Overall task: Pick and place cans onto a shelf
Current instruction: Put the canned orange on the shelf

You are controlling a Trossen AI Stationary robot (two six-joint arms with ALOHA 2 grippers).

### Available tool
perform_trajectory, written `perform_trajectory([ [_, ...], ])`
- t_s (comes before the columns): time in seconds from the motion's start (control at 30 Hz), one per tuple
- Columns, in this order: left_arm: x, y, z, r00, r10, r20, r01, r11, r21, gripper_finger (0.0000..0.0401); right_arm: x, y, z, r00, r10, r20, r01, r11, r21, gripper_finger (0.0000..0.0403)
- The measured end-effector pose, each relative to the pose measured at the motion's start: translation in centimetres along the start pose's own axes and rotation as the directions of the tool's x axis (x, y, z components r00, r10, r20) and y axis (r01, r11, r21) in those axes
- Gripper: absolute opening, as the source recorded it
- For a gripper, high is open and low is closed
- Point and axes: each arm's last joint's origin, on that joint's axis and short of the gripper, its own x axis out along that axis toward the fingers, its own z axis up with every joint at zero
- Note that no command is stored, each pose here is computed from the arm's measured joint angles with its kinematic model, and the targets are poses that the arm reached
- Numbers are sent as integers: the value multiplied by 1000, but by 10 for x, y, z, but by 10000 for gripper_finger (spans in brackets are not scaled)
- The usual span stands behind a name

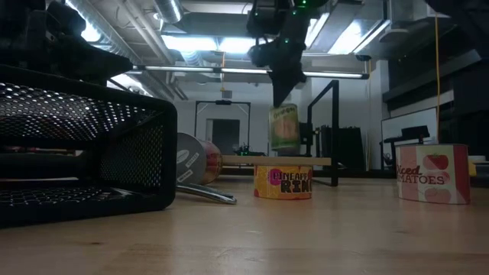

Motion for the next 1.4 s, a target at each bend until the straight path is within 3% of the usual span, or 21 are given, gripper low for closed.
perform_trajectory([
  [0.63,0,0,0,1000,0,0,0,1000,0,65,24,-9,-5,1000,-13,-29,13,1000,24,0],
  [1.4,0,0,0,1000,0,0,0,1000,0,65,24,-9,-6,1000,-10,-27,11,1000,24,11],
])
